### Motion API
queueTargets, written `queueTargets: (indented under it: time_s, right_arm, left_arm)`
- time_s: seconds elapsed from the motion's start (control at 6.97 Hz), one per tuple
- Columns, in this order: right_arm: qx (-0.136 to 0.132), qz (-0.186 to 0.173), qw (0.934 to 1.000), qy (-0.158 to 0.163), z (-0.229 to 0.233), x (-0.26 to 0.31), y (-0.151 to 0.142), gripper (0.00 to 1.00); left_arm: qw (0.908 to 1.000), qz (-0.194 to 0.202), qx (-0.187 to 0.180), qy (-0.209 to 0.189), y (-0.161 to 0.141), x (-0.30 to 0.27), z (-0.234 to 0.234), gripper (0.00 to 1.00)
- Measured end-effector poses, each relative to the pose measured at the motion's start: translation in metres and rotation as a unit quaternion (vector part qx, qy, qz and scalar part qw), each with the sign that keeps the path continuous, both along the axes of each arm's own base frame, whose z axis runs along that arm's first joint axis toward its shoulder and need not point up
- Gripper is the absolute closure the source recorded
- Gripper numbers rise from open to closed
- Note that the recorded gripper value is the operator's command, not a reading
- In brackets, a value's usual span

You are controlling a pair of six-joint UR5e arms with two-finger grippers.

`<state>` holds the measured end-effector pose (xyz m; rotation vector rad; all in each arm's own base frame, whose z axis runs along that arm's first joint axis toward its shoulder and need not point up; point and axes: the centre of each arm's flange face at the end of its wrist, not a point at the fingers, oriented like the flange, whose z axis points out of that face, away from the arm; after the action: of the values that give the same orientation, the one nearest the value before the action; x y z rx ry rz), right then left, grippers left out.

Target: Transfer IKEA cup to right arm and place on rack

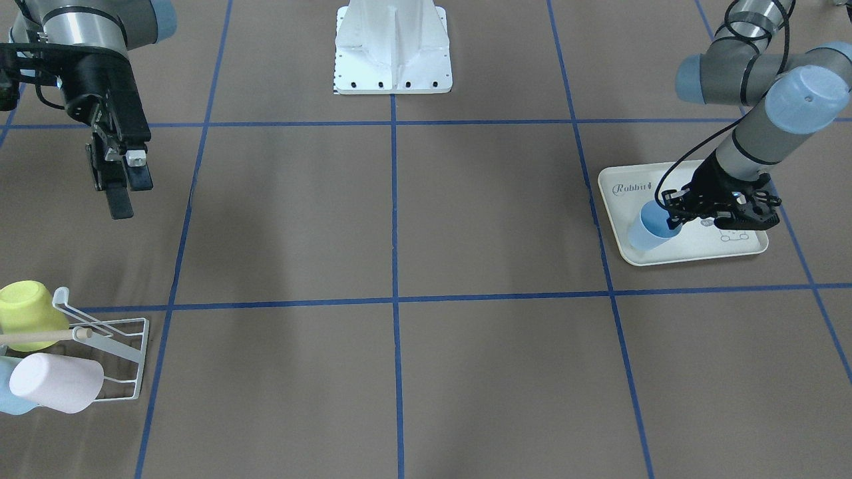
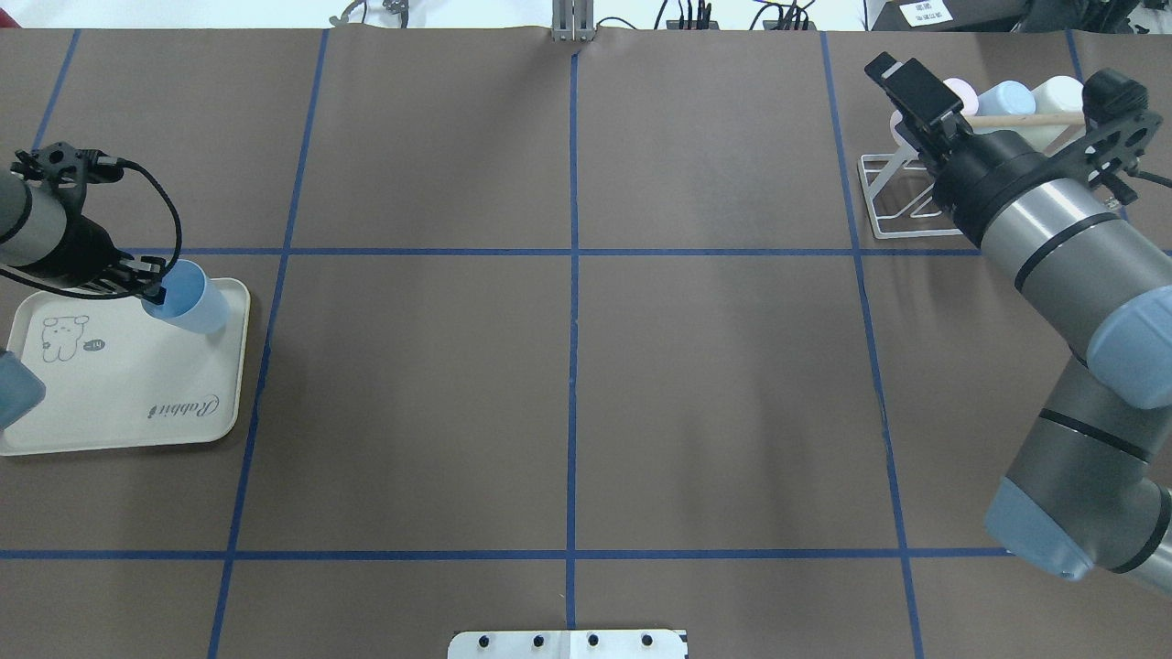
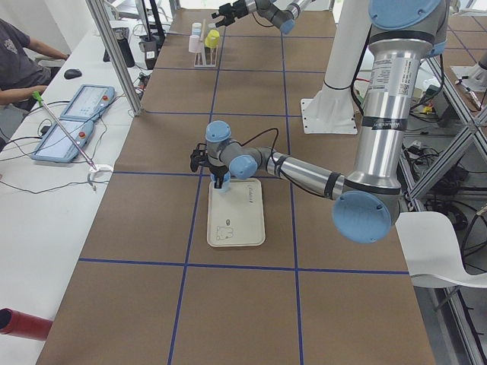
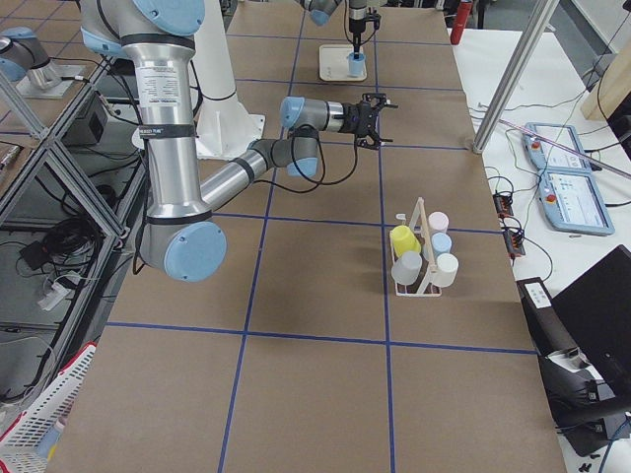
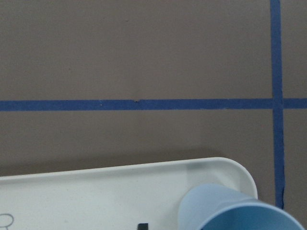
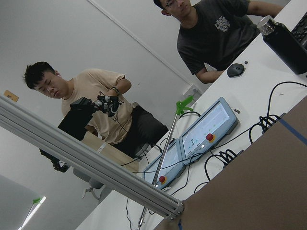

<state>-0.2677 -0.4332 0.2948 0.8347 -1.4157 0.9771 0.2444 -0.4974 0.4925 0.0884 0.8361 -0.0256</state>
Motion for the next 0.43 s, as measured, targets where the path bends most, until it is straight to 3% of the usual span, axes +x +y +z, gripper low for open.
queueTargets:
  time_s: [0.29,0.43]
  right_arm:
    - [0.004,-0.009,0.9999,-0.01,-0.008,-0.01,0.003,0.0]
    - [0.003,-0.015,0.9992,-0.037,-0.02,-0.021,0.002,0.0]
  left_arm:
    - [0.9995,-0.029,-0.011,-0.008,-0.006,-0.033,-0.043,1.0]
    - [0.9986,-0.051,-0.013,0.0,-0.009,-0.044,-0.069,1.0]
